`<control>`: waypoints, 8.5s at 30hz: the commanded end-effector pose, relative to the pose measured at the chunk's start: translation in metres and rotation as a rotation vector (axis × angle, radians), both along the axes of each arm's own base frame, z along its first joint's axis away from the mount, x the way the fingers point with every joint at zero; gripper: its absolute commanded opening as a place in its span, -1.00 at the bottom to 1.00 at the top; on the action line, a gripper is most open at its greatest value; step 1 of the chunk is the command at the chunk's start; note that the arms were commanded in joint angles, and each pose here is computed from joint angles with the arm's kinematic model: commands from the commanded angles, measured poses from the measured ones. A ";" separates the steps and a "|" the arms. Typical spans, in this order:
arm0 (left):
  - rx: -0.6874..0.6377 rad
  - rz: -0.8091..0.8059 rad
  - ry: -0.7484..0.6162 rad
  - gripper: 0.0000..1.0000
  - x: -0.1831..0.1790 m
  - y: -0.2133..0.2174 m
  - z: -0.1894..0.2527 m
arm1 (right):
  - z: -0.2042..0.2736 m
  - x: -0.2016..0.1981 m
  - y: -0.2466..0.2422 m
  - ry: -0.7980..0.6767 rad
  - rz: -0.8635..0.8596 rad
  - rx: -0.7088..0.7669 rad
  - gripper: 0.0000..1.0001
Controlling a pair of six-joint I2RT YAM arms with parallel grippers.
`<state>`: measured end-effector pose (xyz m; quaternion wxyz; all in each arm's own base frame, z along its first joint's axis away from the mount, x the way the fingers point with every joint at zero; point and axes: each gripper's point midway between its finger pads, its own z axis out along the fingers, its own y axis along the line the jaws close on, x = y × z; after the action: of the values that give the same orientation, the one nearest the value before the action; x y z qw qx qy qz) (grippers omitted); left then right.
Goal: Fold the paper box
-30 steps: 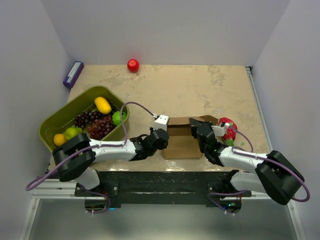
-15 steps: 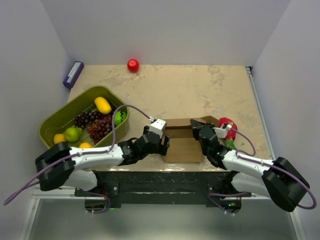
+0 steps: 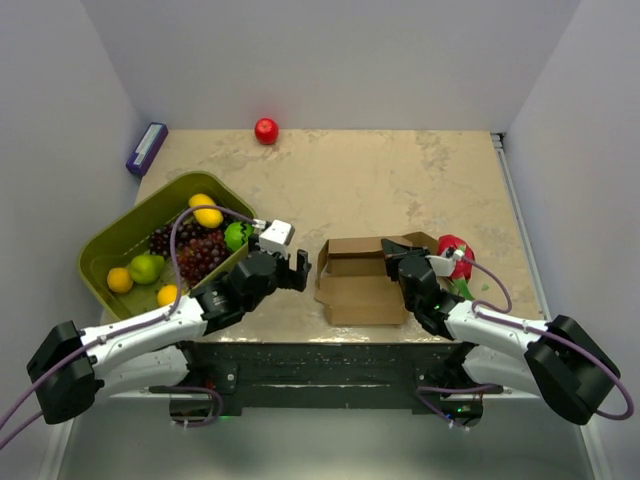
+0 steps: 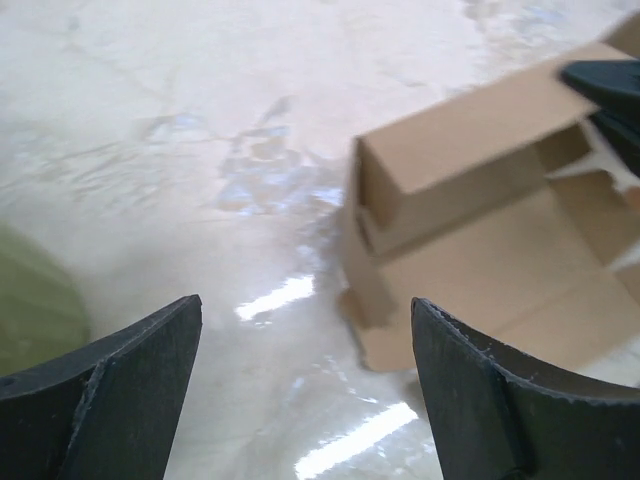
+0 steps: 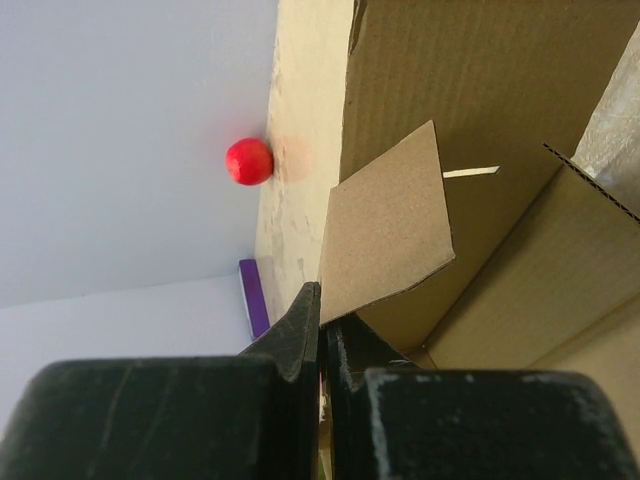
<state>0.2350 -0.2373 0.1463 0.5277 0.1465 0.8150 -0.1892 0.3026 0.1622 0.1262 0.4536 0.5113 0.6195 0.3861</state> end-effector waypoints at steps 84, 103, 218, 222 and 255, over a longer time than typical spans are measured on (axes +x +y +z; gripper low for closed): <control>-0.044 0.054 -0.295 -0.30 0.062 -0.068 -0.058 | -0.019 -0.007 -0.018 0.069 -0.053 -0.085 -1.00; 0.114 0.270 -0.317 -1.00 0.069 -0.044 -0.067 | -0.007 -0.014 -0.027 0.077 -0.048 -0.146 -1.00; 0.270 -0.026 0.030 -1.00 0.053 0.007 -0.057 | -0.055 -0.080 -0.015 0.264 0.648 -0.978 -0.51; 0.274 0.032 0.021 -1.00 0.060 0.012 -0.053 | -0.060 -0.084 -0.014 0.288 0.667 -0.964 -0.84; 0.050 0.032 0.090 -0.11 0.033 -0.029 -0.045 | -0.003 -0.050 -0.018 0.195 0.549 -1.089 -0.78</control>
<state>0.2746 -0.2497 0.0683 0.4748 0.1508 0.8617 -0.0961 0.2296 0.1403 0.0832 0.4221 0.0645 0.9013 0.0734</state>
